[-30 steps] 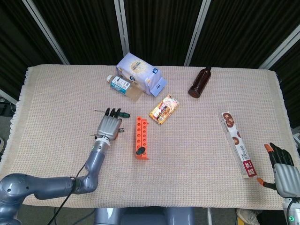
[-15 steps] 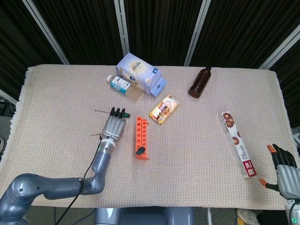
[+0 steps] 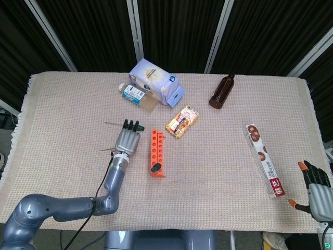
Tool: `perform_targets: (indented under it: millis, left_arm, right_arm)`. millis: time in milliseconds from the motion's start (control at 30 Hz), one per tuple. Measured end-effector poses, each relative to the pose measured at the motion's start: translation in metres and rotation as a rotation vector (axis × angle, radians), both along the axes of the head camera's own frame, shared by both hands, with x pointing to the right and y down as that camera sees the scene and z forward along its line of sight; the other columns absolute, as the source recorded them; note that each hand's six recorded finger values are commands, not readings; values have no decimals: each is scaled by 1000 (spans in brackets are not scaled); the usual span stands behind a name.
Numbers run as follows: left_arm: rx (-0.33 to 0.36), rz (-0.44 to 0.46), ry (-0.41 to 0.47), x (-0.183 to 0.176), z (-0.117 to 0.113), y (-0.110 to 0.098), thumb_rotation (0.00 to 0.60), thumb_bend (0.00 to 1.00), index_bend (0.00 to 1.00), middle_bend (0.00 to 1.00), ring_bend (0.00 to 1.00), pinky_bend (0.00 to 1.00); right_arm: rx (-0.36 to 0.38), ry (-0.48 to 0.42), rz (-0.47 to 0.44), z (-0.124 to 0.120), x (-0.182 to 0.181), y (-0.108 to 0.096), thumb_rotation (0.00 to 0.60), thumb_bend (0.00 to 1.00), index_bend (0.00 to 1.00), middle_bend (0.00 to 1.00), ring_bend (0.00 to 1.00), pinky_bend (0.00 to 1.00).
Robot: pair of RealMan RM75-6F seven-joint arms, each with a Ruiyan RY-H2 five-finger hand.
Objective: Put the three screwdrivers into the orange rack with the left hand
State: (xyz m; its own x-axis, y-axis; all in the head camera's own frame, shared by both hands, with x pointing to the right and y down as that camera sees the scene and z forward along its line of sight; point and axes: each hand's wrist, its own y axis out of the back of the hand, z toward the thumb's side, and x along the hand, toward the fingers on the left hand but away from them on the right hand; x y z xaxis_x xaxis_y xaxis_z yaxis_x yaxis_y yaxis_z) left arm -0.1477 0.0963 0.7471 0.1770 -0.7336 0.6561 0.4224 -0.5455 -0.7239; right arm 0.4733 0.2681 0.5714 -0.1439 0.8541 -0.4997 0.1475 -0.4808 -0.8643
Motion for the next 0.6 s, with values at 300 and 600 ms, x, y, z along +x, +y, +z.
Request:
perform_targets:
  millis: [300, 600]
  left_arm:
    - [-4, -4, 20, 3, 1, 0, 600, 282, 462, 0, 0, 0]
    - [-2, 7, 36, 5, 1, 3, 600, 367, 545, 0, 0, 0]
  right_arm:
    - [-4, 1, -1, 1, 0, 0, 600, 0, 31, 0, 0, 28]
    - [-9, 0, 1, 2, 0, 1, 600, 0, 32, 0, 0, 29]
